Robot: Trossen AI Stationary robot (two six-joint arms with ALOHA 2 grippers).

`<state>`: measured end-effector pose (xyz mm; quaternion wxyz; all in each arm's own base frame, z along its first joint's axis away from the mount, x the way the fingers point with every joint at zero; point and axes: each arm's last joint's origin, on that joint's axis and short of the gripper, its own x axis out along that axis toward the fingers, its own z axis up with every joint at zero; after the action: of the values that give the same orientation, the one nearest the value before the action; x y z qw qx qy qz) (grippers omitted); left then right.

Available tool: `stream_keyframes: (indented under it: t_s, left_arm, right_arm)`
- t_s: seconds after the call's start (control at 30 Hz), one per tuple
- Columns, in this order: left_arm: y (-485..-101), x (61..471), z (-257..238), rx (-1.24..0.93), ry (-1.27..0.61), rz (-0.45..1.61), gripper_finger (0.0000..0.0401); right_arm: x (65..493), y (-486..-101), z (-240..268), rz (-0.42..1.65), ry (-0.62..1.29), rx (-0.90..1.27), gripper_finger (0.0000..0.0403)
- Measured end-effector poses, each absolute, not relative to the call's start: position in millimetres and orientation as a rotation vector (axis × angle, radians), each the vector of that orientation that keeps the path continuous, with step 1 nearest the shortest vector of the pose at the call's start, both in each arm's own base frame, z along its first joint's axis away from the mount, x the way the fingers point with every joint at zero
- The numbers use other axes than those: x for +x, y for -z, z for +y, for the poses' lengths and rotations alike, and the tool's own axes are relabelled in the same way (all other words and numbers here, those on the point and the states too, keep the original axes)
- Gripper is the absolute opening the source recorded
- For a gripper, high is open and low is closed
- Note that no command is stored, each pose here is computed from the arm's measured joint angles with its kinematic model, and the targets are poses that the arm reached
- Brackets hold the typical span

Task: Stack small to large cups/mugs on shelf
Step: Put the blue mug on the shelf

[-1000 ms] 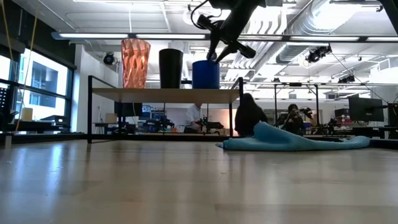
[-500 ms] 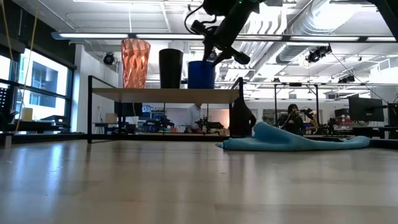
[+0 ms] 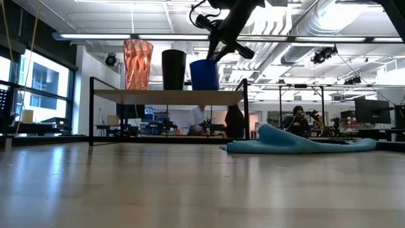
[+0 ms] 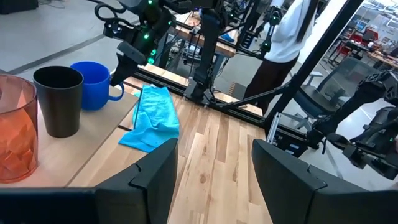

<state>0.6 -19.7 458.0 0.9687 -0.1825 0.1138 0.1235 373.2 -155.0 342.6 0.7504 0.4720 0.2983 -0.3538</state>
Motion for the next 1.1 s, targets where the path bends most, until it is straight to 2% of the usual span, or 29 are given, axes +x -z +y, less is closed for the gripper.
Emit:
stream_keyframes:
  t_s: [0.5, 0.83, 1.1]
  left_arm:
    - [-458.0, 0.6, -19.6, -0.367, -0.25, 0.23, 0.0193]
    - [-458.0, 0.6, -19.7, -0.367, -0.249, 0.23, 0.0193]
    - [-458.1, 0.6, -19.6, -0.367, -0.249, 0.23, 0.0193]
  right_arm:
    - [369.7, -338.8, -153.2, 0.693, 0.807, 1.061, 0.0036]
    - [370.0, -338.4, -153.3, 0.683, 0.814, 1.078, 0.0063]
    - [370.1, -338.4, -153.3, 0.683, 0.814, 1.078, 0.0067]
